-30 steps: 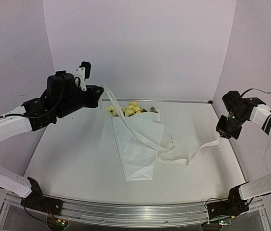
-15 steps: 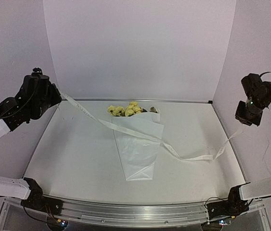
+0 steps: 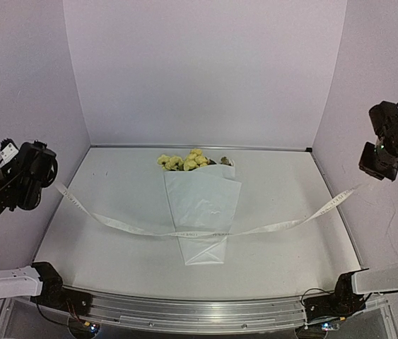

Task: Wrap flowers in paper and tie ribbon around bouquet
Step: Straighten the ribbon at the center of the board.

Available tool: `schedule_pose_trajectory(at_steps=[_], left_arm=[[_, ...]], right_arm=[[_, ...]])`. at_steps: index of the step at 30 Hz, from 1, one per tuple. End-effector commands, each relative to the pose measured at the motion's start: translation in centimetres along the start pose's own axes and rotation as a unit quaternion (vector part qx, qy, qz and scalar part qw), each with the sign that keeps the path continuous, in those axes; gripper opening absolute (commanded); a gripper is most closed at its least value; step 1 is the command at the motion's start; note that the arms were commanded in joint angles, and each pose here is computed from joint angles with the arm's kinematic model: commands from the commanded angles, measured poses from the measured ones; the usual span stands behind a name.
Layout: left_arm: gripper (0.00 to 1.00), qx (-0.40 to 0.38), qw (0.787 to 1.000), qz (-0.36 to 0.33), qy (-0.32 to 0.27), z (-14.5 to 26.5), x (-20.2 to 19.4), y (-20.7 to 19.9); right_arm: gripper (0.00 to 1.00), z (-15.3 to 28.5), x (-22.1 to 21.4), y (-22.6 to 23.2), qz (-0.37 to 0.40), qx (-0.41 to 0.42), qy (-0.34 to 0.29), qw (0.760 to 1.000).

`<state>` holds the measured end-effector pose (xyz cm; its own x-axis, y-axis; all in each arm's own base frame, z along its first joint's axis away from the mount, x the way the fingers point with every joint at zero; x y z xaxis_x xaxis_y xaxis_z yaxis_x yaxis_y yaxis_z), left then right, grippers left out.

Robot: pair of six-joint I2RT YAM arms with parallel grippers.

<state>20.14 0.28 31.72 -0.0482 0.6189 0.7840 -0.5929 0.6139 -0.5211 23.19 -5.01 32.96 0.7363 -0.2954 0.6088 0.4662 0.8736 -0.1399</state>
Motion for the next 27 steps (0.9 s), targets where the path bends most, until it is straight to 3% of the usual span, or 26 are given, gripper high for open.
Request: schedule_pose_trajectory(at_steps=[1,5,11,18,22,27], left_arm=[[0.00,0.053,0.997,0.019,-0.050,-0.4,-0.1,3.9],[0.00,0.065,0.997,0.018,-0.042,-1.2,-1.9,4.4],[0.00,0.143,0.989,-0.009,-0.031,-4.0,-7.0,7.7],[0.00,0.162,0.986,0.000,0.032,-8.8,-10.4,7.9],[0.00,0.202,0.975,0.022,0.086,-11.7,-11.8,9.9],[0.17,0.219,0.965,0.055,0.132,-13.9,-12.5,11.4]], right_arm=[[0.00,-1.1,-4.0,-2.4,0.017,-0.057,0.093,0.994],[0.00,-3.1,-5.6,-2.3,0.012,-0.067,0.142,0.988],[0.00,-6.2,-7.1,-1.5,0.019,-0.091,0.208,0.974],[0.01,-9.3,-8.1,-0.9,0.024,-0.110,0.260,0.959],[0.03,-10.7,-8.9,-0.9,0.013,-0.120,0.290,0.949],[0.13,-12.1,-10.0,-1.0,-0.003,-0.122,0.317,0.940]])
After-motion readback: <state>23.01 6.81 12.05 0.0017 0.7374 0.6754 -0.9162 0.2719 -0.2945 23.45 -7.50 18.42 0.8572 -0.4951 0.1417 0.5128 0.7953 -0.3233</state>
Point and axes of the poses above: each gripper's point midway between its finger pads, its own z axis back along the fingers, its own y axis along the line the jaws close on, x = y × z, the point moved 3 cm from there along z, back along the fingers, and after that the axes turned 11 degrees about z, right-handed, at the moved point
